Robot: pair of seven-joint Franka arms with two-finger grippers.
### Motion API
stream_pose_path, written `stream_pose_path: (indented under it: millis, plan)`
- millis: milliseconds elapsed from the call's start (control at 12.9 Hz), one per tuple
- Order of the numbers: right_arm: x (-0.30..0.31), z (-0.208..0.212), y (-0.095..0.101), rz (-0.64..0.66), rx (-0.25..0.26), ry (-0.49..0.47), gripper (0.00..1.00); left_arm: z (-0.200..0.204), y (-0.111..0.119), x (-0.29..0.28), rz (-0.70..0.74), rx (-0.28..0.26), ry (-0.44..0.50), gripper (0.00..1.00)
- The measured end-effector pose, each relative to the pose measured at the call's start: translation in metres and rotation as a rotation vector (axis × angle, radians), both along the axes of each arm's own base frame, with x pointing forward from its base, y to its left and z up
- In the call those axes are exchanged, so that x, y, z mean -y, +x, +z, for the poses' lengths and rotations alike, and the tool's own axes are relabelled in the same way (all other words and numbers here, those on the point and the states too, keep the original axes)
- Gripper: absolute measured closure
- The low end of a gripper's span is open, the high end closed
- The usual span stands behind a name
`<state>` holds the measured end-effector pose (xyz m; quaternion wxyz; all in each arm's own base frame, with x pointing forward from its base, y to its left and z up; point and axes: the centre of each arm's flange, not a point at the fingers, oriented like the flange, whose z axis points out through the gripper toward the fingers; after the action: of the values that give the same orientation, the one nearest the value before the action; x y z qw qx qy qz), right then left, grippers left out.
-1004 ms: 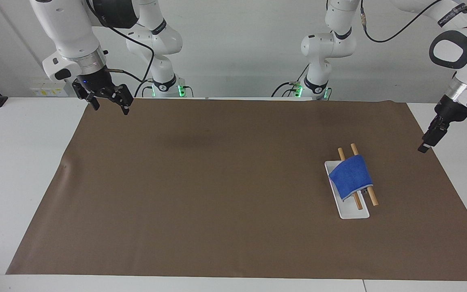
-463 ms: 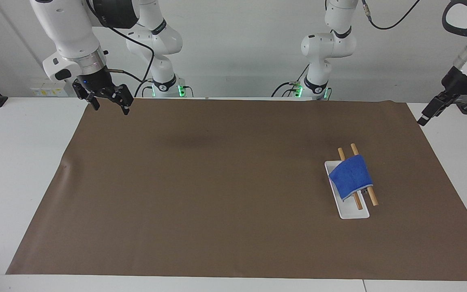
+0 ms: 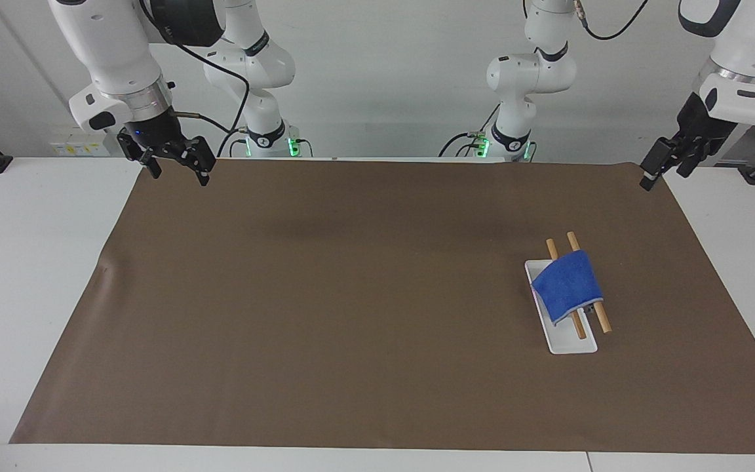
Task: Right arm passes towel to left arm to hang
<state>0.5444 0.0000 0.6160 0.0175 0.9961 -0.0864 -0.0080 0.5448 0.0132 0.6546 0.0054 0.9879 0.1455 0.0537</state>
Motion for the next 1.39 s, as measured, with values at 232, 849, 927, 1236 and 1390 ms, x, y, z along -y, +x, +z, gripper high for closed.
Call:
stream_pose_path:
  millis: [232, 849, 927, 1236, 1390]
  plan:
    - [0.0, 0.0, 0.0, 0.022, -0.001, 0.0, 0.0, 0.001, -0.004, 0.004, -0.089, -0.019, 0.01, 0.04]
    - [0.0, -0.002, 0.0, 0.07, -0.007, 0.004, 0.0, -0.001, -0.011, 0.001, -0.137, -0.048, 0.037, 0.04]
    - [0.0, -0.002, 0.0, 0.07, -0.007, 0.004, 0.0, -0.002, -0.011, 0.001, -0.153, -0.054, 0.045, 0.04]
    - [-0.001, -0.002, 0.0, 0.07, -0.007, 0.008, 0.0, -0.003, -0.017, 0.001, -0.228, -0.09, 0.054, 0.01]
    - [-0.001, -0.002, 0.0, 0.07, -0.007, 0.009, 0.0, -0.003, -0.02, 0.001, -0.233, -0.104, 0.053, 0.0]
